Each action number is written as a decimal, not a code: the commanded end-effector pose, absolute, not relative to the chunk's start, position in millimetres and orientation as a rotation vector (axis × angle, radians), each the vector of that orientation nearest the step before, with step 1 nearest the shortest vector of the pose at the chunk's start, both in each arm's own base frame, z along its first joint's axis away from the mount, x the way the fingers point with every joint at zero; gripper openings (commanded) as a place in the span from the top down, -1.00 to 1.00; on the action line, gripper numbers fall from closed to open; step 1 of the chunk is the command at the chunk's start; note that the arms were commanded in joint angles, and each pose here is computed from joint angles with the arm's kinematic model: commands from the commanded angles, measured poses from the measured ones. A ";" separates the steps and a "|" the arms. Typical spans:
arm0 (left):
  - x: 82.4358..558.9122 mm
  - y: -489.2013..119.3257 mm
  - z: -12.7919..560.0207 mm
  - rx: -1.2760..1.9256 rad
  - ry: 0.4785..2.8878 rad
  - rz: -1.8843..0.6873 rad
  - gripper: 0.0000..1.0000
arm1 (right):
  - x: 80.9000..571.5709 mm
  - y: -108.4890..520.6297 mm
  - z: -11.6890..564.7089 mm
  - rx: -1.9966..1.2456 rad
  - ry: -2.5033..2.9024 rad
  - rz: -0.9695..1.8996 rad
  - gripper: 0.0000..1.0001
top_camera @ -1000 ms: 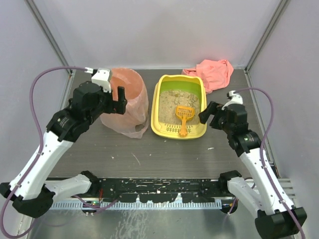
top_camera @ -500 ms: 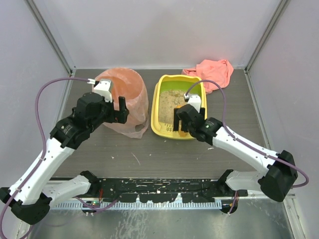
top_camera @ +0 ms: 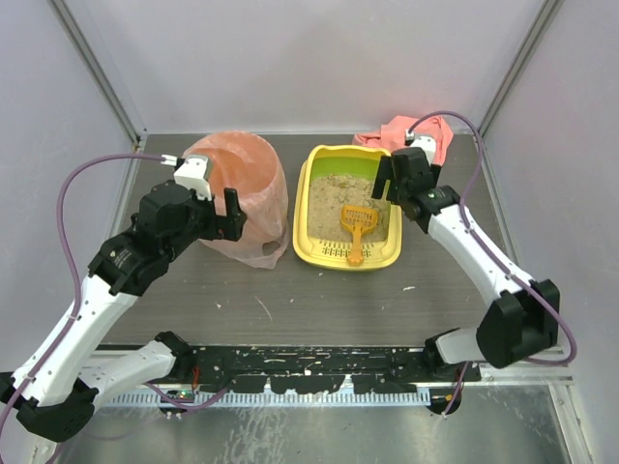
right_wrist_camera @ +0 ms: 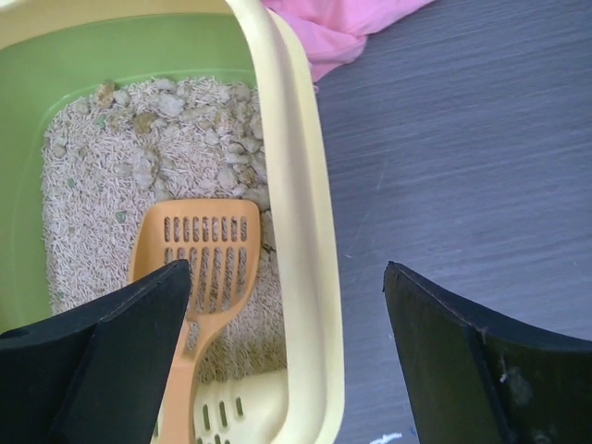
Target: Clean the litter box
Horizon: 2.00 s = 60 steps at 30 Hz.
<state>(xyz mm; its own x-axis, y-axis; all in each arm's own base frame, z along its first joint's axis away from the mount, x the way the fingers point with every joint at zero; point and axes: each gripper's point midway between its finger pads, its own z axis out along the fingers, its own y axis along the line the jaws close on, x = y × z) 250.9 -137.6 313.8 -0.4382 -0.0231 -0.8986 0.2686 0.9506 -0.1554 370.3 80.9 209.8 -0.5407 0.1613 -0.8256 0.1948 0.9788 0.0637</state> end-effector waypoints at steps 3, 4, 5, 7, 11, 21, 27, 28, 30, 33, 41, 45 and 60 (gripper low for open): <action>250.1 -139.1 336.9 0.163 1.944 -0.375 -0.96 | 425.1 101.8 214.8 0.128 2.131 0.099 -0.78; 249.4 -139.2 336.8 0.166 1.944 -0.377 -0.96 | 431.7 99.9 210.8 0.126 2.137 0.092 -0.74; 248.7 -138.9 336.3 0.168 1.945 -0.377 -0.96 | 436.0 103.7 206.7 0.102 2.149 0.116 -0.70; 246.8 -137.9 335.8 0.174 1.949 -0.375 -0.96 | 444.6 99.8 200.1 0.098 2.157 0.088 -0.58; 244.1 -135.8 334.5 0.178 1.955 -0.369 -0.96 | 457.9 95.3 187.2 0.089 2.177 0.054 -0.26; 242.1 -132.7 337.2 0.188 1.949 -0.357 -0.96 | 461.1 108.0 161.6 -0.031 2.250 0.063 0.28; 242.0 -135.0 334.9 0.195 1.955 -0.366 -0.96 | 451.9 116.5 148.0 -0.142 2.270 -0.009 0.50; 241.9 -135.2 334.7 0.195 1.956 -0.367 -0.96 | 450.4 117.6 146.8 -0.157 2.271 -0.009 0.52; 241.7 -135.1 334.4 0.196 1.958 -0.366 -0.96 | 448.2 119.5 145.3 -0.180 2.263 0.004 0.59; 241.5 -136.1 334.5 0.203 1.958 -0.371 -0.96 | 445.8 122.5 147.4 -0.221 2.238 0.026 0.68; 242.3 -141.3 334.3 0.222 1.965 -0.388 -0.96 | 434.9 135.0 147.4 -0.302 2.222 0.079 0.67; 243.8 -141.7 336.5 0.224 1.963 -0.384 -0.96 | 435.8 117.2 165.1 -0.203 2.192 -0.013 0.04; 262.0 -193.7 358.4 0.388 1.890 -0.530 -0.96 | 346.9 92.8 232.8 0.119 2.079 0.161 -0.50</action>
